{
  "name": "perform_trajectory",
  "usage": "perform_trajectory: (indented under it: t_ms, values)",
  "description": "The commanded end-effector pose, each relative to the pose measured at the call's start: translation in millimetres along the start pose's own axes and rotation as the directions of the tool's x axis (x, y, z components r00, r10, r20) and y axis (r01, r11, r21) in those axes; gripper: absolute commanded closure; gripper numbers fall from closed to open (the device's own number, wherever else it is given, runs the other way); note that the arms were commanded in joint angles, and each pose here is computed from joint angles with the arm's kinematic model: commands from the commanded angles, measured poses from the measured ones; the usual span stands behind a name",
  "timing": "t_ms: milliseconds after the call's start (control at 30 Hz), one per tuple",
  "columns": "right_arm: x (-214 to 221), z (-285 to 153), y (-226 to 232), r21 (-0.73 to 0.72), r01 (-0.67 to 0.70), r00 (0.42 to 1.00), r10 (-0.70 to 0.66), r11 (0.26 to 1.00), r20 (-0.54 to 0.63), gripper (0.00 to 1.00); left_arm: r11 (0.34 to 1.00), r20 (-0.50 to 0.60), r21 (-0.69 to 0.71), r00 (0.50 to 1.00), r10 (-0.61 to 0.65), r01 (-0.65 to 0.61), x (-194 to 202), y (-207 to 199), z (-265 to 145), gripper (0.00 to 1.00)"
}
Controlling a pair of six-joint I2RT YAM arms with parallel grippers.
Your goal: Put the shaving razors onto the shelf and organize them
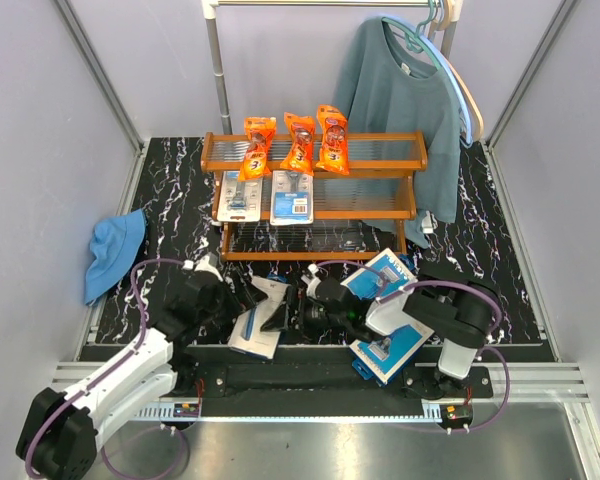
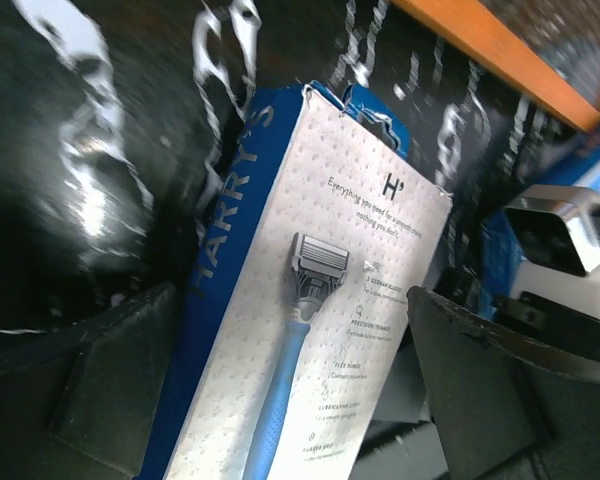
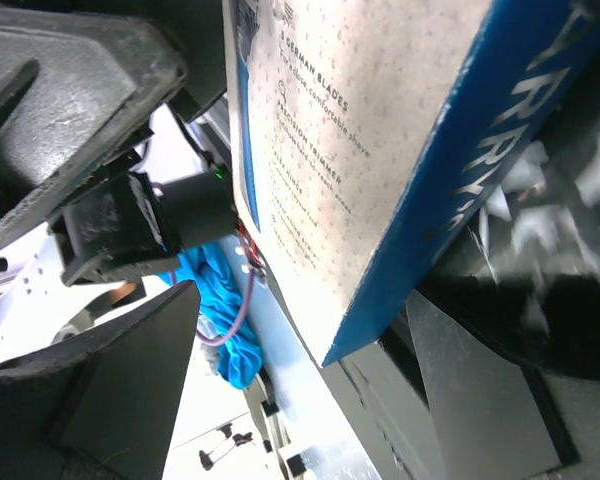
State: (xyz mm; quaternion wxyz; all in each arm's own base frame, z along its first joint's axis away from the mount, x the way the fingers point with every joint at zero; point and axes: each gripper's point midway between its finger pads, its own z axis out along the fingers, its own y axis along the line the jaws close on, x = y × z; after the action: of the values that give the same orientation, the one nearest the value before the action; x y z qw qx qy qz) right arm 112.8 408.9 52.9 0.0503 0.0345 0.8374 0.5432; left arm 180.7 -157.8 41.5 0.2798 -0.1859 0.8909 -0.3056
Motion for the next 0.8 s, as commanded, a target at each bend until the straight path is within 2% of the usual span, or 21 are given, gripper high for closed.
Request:
perform_trajectory:
  t_ms: [0,200,433,633,733,767]
  values:
    - [-27.4,-8.2,21.8,-0.012,0.059,0.982,-0.055,0.998,0.182,0.06,0.984,-0.309,0.126,0.948,-0.081,0.125,64.0,-17.1,-22.0,0.05]
    - [-16.5,-16.4,22.4,0.048,0.055,0.981,-0.063,0.997,0.183,0.06,0.983,-0.33,0.13,0.941,-0.079,0.128,75.2,-17.3,-34.2,0.06]
    - [11.3,-18.3,-4.4,0.174,-0.059,0.992,0.038,0.983,0.122,0.06,0.995,-0.333,0.059,0.941,-0.057,0.081,76.7,-8.5,-38.1,0.07]
    - [20.2,-15.1,-16.7,0.215,-0.071,0.993,0.048,0.974,0.11,0.07,0.996,-0.329,0.055,0.943,-0.044,0.066,74.7,-10.6,-39.4,0.07]
    - [20.5,-8.0,-12.6,0.18,-0.05,0.995,0.033,0.982,0.099,0.11,0.995,-0.323,0.063,0.945,-0.048,0.073,73.5,-12.6,-40.1,0.07]
    - [22.9,-8.4,-13.2,0.162,-0.051,0.995,0.037,0.986,0.09,0.26,0.995,-0.319,0.068,0.946,-0.047,0.072,72.3,-14.1,-40.5,0.07]
